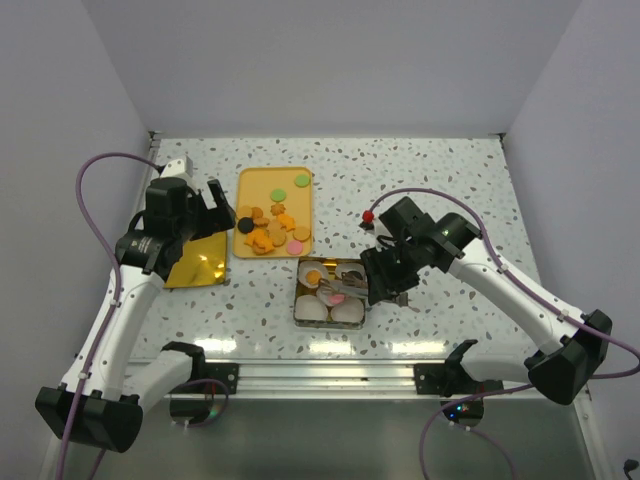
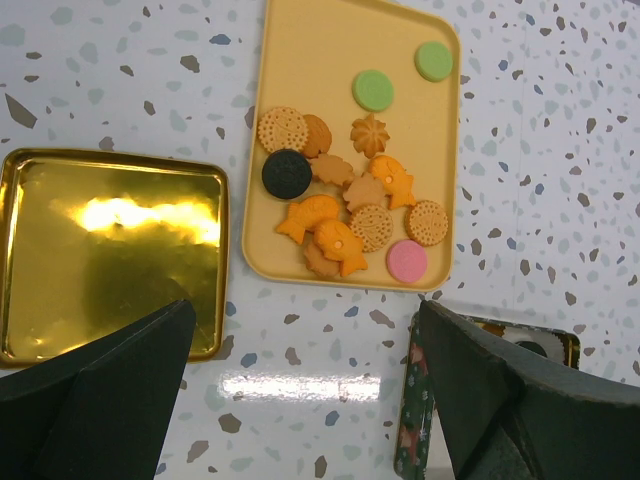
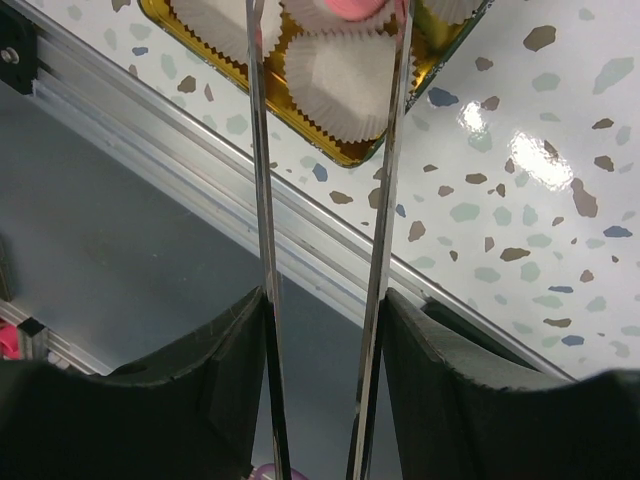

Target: Pack the cookies

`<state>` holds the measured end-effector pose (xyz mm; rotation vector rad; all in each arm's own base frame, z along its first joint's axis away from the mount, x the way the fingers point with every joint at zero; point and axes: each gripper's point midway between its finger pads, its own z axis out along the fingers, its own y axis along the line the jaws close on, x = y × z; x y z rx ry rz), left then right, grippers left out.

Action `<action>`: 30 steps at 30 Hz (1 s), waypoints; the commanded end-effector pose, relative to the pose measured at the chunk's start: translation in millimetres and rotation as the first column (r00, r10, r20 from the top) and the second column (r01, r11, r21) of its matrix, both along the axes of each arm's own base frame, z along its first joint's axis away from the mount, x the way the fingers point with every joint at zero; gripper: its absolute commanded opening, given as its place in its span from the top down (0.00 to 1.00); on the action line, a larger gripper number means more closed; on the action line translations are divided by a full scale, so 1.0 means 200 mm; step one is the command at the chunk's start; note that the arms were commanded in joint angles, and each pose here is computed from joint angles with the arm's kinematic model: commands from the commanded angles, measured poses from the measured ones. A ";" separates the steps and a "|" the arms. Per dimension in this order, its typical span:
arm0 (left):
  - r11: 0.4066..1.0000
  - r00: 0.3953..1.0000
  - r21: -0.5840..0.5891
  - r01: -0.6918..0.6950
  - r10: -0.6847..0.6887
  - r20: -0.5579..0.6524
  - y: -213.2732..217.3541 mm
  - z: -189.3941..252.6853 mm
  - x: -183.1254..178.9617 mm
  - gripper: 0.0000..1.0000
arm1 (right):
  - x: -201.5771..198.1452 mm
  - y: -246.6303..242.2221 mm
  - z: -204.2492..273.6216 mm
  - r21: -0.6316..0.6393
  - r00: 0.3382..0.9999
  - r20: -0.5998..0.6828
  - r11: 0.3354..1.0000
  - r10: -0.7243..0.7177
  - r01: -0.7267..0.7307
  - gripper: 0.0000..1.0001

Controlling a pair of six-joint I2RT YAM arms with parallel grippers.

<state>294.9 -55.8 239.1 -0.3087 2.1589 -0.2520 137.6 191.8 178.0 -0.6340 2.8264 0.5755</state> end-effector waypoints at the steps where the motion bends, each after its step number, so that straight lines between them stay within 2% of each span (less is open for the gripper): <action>1: 1.000 0.999 -0.014 -0.021 0.021 0.029 0.01 0.02 0.03 0.00 | 0.05 0.04 0.06 0.031 0.999 0.052 0.999 0.008 -0.009 0.49; 12: 1.000 0.999 0.006 -0.025 0.024 0.040 0.02 0.05 0.05 0.00 | 0.16 0.13 0.28 0.089 0.991 0.137 0.996 0.015 -0.028 0.49; 18: 1.000 0.998 0.014 -0.028 0.027 0.049 0.03 0.07 0.05 0.00 | 0.30 0.22 0.38 0.102 0.981 0.193 0.994 0.017 -0.037 0.49; 30: 1.000 0.998 0.002 -0.030 0.030 0.059 0.03 0.10 0.02 0.00 | 0.62 0.52 0.35 0.070 0.977 0.205 0.995 0.057 -0.073 0.51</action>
